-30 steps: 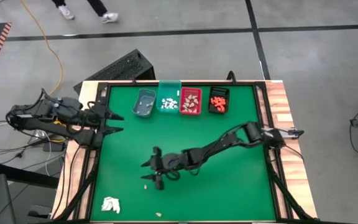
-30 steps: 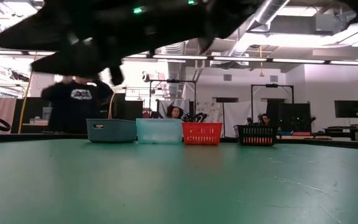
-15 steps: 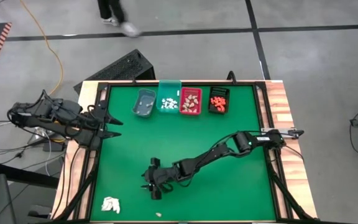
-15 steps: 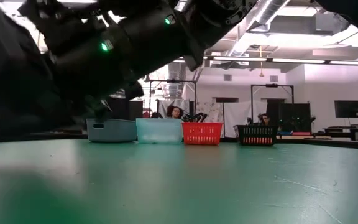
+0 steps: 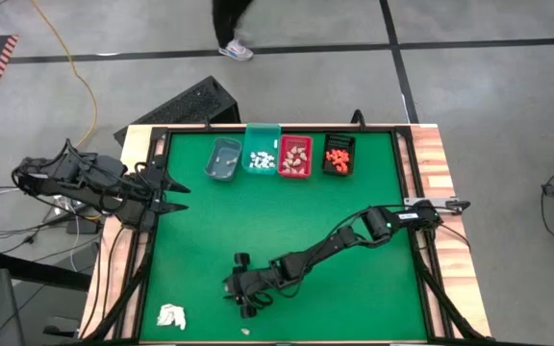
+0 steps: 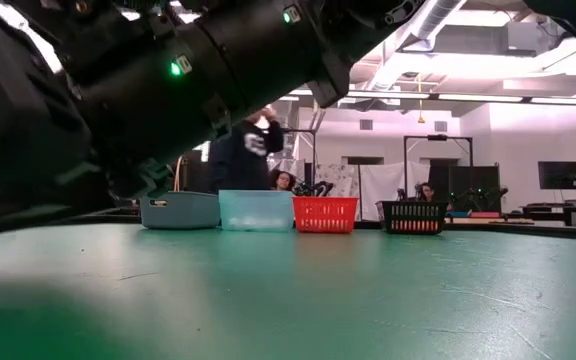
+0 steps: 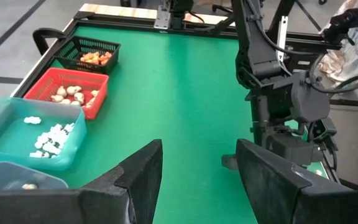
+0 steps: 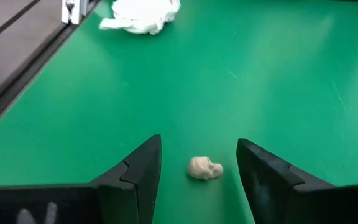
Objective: Sort Halloween decoration
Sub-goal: Put the white skull toy into the blue bin
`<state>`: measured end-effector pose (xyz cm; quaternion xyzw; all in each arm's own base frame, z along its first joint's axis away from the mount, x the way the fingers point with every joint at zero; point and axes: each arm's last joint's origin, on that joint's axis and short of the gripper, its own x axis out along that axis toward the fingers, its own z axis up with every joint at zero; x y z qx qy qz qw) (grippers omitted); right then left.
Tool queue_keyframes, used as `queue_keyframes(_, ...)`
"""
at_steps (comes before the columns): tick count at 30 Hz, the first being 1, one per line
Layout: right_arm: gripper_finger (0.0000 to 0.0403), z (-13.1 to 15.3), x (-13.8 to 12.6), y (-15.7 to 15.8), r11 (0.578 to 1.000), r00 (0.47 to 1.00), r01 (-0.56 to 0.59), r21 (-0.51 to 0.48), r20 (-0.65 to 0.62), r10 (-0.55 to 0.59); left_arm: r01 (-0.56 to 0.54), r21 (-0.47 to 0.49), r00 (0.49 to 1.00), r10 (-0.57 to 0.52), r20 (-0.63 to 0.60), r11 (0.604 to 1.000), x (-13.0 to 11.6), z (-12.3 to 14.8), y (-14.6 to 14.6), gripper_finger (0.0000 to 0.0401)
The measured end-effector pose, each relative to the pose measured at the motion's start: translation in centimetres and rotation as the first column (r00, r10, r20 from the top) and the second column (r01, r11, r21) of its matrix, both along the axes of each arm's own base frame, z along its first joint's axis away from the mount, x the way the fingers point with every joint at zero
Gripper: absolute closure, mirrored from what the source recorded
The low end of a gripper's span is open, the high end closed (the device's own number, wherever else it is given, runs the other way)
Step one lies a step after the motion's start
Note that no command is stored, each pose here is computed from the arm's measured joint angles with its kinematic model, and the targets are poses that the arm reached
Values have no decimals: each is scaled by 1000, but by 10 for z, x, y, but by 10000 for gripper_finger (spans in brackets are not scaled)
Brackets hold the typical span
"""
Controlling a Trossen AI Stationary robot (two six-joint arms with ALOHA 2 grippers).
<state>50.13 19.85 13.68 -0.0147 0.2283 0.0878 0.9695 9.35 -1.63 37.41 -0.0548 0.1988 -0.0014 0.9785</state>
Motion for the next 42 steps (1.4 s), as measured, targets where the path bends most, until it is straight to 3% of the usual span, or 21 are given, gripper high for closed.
queue_keyframes(13,206,-21,2,-2,999,998,45,26,-46,-44,-5,1,1000,5,1,1000,0,0,0,207)
queue_keyframes(29,342,-24,0,-3,994,992,97,40,-80,-94,-5,1,1000,5,0,1000,0,0,0,207)
queue_keyframes(42,348,-6,12,-10,989,991,126,77,-48,-122,-5,-1,1000,5,3,1000,0,0,0,207)
